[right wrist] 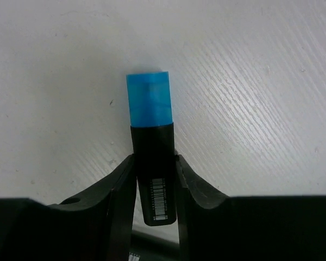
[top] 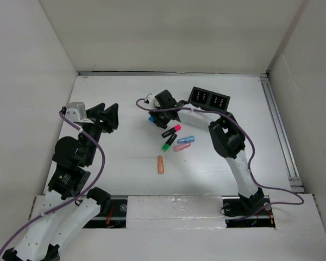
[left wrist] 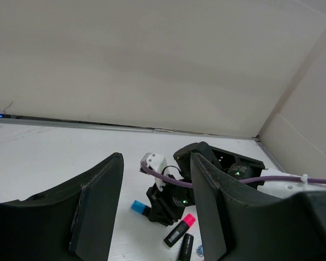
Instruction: Organize the desk
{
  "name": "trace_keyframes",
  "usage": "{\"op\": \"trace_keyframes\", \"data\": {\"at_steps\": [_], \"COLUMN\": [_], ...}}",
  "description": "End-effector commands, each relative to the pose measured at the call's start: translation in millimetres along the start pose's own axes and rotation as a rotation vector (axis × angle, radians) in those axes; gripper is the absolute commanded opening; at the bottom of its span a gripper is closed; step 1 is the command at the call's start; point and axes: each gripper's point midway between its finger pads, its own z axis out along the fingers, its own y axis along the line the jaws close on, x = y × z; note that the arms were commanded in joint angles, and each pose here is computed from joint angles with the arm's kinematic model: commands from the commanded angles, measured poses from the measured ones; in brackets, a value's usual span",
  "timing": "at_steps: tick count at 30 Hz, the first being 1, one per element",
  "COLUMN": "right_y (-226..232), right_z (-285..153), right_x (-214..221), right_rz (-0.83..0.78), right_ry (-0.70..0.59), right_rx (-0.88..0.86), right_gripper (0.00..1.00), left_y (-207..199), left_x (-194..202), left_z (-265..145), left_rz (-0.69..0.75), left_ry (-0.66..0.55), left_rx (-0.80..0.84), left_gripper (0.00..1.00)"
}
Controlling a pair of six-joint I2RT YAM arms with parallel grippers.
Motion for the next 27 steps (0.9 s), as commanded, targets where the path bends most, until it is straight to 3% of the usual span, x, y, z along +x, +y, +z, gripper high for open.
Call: {"op": "trace_keyframes", "data": {"at_steps": [1,4,7,8,10,16,21,27], "right_y": [2.2,4.7,-8.3,-13.3,-24.7,-78.6,-129.9,-178.0], "right_z": [-4.3,-21.9,-65.6,-104.5,-122.7,-223.7,-263.5,-268.6], "right_x": [-23.7,-42.5,-73.9,-98.2,-111.6,-119.5,-94.6,-71.4], "right_rz": [0.023,0.068,0.127,0.189,0.197,0.359,0.52,0.603], "right_ry": [-0.101,-0.206,-0.359,-0.464,-0.544,-0.803,-0.917,-0.914], "right_rx": [-0.022,-0.057,-0.071,-0.085,-0.083,0.047,0.248,0.399], "right_gripper": [0.04,0.04,0.04,0.01,0.0,0.01,0.01,0.02], "left_y": [-2.1,-3.6,-2.2,-2.5,-3.9,-5.6,-7.0,-6.1], "left_x": [-13.8,-12.1,-10.6,-9.2,-10.5,-11.6,-11.4,-12.4], "left_z": [0.9,1.6,3.1,3.5,2.9,1.7,2.2,1.0], "left_rz": [-0.006,-0.006,-0.004,-0.003,-0.005,-0.009,-0.011,-0.013], "left_ry": [-0.054,-0.049,-0.045,-0.039,-0.043,-0.045,-0.042,-0.048], "left_rx": [0.006,0.014,0.005,0.006,0.014,0.024,0.029,0.026], "left_gripper": [0.49,0.49,0.49,0.49,0.49,0.49,0.49,0.49]}}
